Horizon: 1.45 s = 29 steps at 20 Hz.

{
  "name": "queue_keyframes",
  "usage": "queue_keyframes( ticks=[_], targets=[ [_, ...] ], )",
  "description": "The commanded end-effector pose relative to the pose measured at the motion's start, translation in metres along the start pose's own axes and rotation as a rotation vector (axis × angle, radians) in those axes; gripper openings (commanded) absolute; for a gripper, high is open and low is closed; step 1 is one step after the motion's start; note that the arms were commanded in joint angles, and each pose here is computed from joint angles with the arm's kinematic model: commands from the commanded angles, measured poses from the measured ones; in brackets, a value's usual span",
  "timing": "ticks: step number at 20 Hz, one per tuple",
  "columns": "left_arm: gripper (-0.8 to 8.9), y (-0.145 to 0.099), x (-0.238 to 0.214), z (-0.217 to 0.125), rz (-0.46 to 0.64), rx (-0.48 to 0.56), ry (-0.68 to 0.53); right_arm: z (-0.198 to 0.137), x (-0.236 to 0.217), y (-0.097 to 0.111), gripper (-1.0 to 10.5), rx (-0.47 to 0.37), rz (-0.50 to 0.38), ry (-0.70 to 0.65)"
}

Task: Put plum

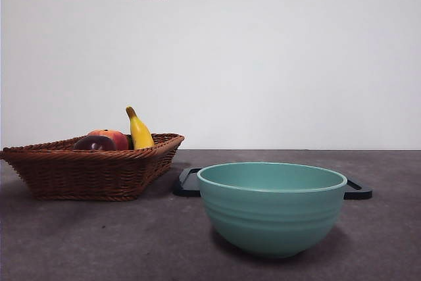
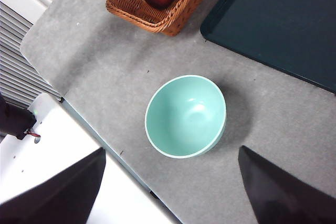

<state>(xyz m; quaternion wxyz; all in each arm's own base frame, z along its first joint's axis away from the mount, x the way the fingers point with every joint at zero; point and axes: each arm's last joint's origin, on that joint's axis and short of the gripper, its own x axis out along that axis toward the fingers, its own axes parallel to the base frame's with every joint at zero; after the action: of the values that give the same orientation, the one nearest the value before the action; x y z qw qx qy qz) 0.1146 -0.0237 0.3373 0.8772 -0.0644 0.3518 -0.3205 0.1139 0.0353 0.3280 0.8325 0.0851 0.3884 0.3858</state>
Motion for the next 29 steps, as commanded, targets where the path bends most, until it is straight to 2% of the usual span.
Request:
queue_keyframes(
  ticks=[1, 6, 16, 20, 23, 29],
  targets=[
    [4.96, -0.001, -0.002, 0.01, -0.004, 0.003, -0.043, 0.005, -0.002, 0.002, 4.0, -0.005, 0.001, -0.016],
    [4.95, 0.014, 0.021, 0.031, 0.072, -0.026, -0.067, 0.006, -0.002, 0.002, 4.0, -0.013, 0.0, -0.027],
    [4.9, 0.047, 0.119, 0.073, 0.273, -0.001, 0.136, 0.006, -0.002, 0.002, 4.0, -0.01, 0.0, -0.027],
    [4.9, 0.059, 0.16, 0.088, 0.284, 0.026, 0.218, 0.006, -0.002, 0.002, 4.0, -0.01, 0.0, -0.027],
    [4.9, 0.069, 0.192, 0.086, 0.325, 0.073, 0.271, 0.006, -0.002, 0.002, 4.0, -0.009, 0.0, -0.026],
    [4.9, 0.09, 0.235, 0.073, 0.357, 0.09, 0.34, 0.006, -0.002, 0.002, 4.0, -0.009, 0.0, -0.026]
  ],
)
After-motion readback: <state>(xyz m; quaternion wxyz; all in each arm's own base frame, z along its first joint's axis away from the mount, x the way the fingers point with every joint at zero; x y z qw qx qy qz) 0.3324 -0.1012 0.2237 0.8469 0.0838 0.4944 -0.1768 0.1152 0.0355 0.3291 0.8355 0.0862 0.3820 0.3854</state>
